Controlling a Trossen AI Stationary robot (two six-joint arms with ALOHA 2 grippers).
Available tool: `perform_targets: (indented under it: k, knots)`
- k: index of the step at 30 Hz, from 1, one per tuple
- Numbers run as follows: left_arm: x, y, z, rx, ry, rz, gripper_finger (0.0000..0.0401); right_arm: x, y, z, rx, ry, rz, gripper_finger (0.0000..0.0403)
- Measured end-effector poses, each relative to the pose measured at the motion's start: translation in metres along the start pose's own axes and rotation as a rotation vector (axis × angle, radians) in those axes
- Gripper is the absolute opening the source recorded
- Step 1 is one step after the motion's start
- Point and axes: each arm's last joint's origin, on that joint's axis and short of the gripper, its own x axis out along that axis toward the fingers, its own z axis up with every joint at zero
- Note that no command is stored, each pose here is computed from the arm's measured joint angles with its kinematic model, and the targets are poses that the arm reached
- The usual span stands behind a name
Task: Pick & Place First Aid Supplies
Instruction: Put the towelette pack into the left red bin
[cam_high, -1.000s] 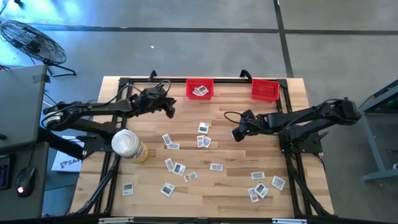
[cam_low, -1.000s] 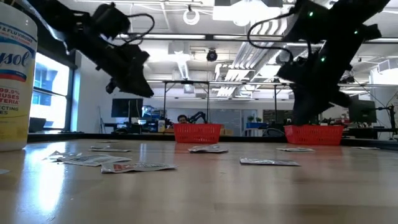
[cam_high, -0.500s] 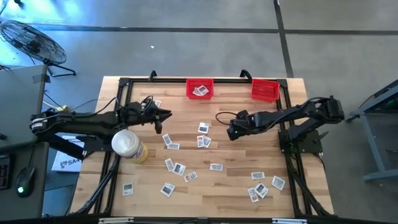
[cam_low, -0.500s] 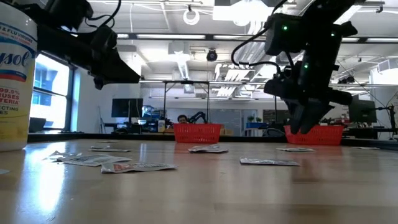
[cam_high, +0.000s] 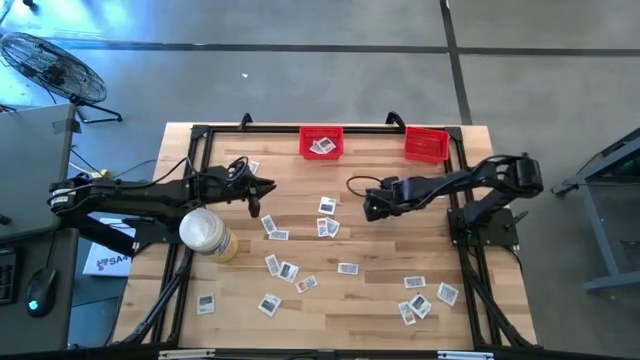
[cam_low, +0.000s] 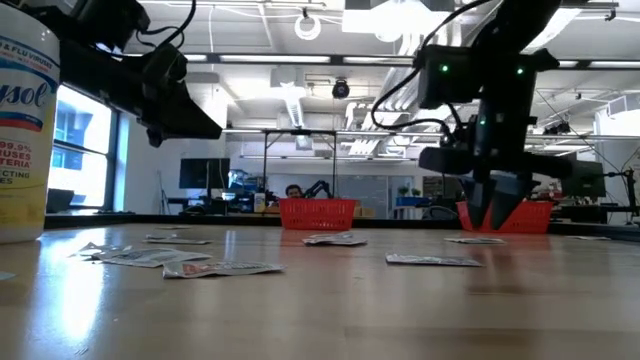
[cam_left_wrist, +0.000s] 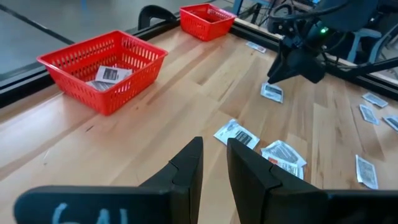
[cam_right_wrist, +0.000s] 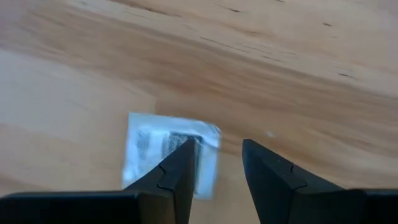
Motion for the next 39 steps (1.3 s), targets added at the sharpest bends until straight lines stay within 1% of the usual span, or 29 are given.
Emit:
perform_targets:
  k: [7,12,15,20,28,30,35,39]
  knots:
    - [0.000,0.000,-0.001,0.001,0.008,0.003,0.0071,0.014,0.000,0.006,0.031,0.048,-0.025,0.0126]
    - [0.000,0.001,-0.002,0.004,0.025,0.008,0.0071,0.020,0.001,0.011,0.048,0.097,-0.013,0.0125]
    - [0.000,0.001,-0.002,0.004,0.025,0.008,0.0071,0.021,0.002,0.011,0.041,0.095,-0.006,0.0117]
    - [0.000,0.001,-0.002,0.004,0.025,0.009,0.0071,0.021,0.002,0.011,0.047,0.098,-0.001,0.0085]
    - [0.000,0.001,-0.002,0.004,0.024,0.010,0.0071,0.021,0.002,0.011,0.071,0.091,-0.001,0.0012]
    - [0.000,0.001,-0.002,0.004,0.024,0.010,0.0071,0.021,0.002,0.012,0.071,0.081,-0.001,0.0004]
    - [0.000,0.001,-0.002,0.004,0.024,0.010,0.0071,0.008,0.007,0.018,0.074,0.076,-0.026,0.0005]
    - [0.000,0.001,-0.002,0.003,0.024,0.010,0.0071,-0.018,0.029,0.040,0.034,-0.001,0.040,0.0003]
